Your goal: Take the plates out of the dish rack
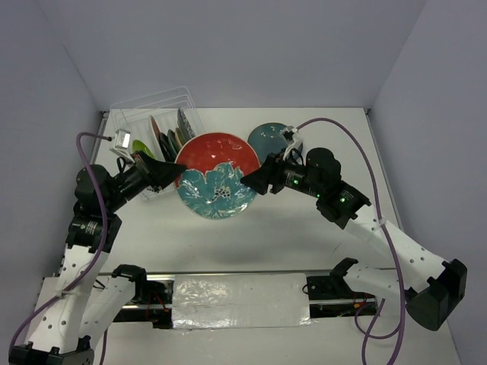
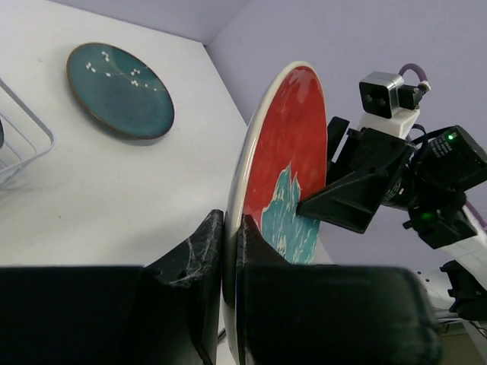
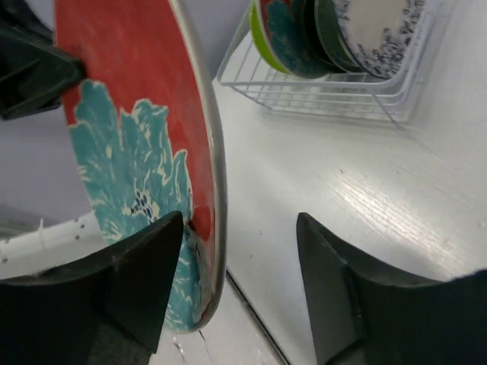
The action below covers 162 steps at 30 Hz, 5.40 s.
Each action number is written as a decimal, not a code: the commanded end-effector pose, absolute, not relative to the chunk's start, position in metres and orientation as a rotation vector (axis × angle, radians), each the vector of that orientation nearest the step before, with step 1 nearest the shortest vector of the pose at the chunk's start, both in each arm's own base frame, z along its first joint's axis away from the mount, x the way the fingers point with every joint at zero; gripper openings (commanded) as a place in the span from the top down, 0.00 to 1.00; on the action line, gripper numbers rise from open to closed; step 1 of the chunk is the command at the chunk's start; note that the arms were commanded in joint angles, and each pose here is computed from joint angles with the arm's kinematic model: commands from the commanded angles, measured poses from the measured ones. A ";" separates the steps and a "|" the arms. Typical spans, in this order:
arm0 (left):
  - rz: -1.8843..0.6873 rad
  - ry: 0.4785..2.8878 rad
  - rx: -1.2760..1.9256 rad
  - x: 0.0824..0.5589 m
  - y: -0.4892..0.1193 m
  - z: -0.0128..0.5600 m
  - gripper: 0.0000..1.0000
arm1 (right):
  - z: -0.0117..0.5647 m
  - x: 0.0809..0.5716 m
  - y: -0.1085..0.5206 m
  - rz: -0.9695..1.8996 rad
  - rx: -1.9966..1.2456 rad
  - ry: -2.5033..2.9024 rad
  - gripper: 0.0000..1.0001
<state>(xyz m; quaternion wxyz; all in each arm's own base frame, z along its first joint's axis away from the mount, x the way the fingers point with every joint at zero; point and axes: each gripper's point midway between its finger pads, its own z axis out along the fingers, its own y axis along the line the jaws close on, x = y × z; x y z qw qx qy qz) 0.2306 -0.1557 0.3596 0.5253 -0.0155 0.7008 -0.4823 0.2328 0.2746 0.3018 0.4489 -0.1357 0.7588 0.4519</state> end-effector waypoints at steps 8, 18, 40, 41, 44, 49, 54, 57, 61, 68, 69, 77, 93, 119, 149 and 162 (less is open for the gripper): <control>-1.167 1.551 -0.064 0.245 -0.153 0.388 0.31 | 0.306 0.247 0.251 1.654 -0.115 1.710 1.00; -0.550 1.815 -0.249 0.248 -0.075 0.338 0.00 | 0.251 0.389 0.108 0.970 0.612 1.840 1.00; -0.484 1.889 -0.144 0.239 -0.073 0.315 0.00 | 0.110 0.518 0.089 0.919 0.517 2.264 0.95; -0.489 1.894 -0.143 0.239 -0.074 0.313 0.01 | 0.104 0.517 0.090 0.888 0.519 2.287 0.93; -0.481 1.897 -0.148 0.239 -0.073 0.313 0.00 | 0.092 0.510 0.098 0.845 0.481 2.351 0.90; -0.479 1.901 -0.144 0.237 -0.073 0.311 0.00 | 0.087 0.496 0.114 0.737 0.392 2.443 0.67; -0.468 1.915 -0.146 0.236 -0.071 0.304 0.01 | 0.089 0.485 0.101 0.491 0.400 2.460 0.40; -0.471 1.920 -0.142 0.236 -0.072 0.302 0.00 | 0.091 0.486 0.099 0.427 0.393 2.466 0.36; -0.469 1.930 -0.136 0.235 -0.072 0.299 0.01 | 0.088 0.492 0.103 0.370 0.362 2.505 0.36; -0.466 1.952 -0.126 0.235 -0.073 0.295 0.01 | 0.092 0.517 0.119 0.406 0.390 2.515 0.34; -0.462 1.955 -0.124 0.235 -0.073 0.295 0.00 | 0.083 0.518 0.121 0.409 0.399 2.536 0.34; -0.420 1.973 -0.128 0.237 -0.067 0.287 0.00 | 0.111 0.513 0.118 0.419 0.429 2.438 0.34; -0.478 2.010 -0.139 0.243 -0.077 0.265 0.00 | 0.095 0.472 0.104 0.358 0.502 2.388 0.25; -0.412 2.064 -0.137 0.244 -0.069 0.241 0.00 | 0.071 0.513 0.138 0.533 0.626 2.391 0.24; 0.324 2.209 -0.547 0.422 -0.002 0.266 0.29 | 0.183 0.301 0.159 0.771 0.005 2.159 0.20; 0.495 2.332 -0.503 0.444 -0.009 0.214 0.69 | 0.163 0.280 0.175 0.838 -0.054 2.179 0.20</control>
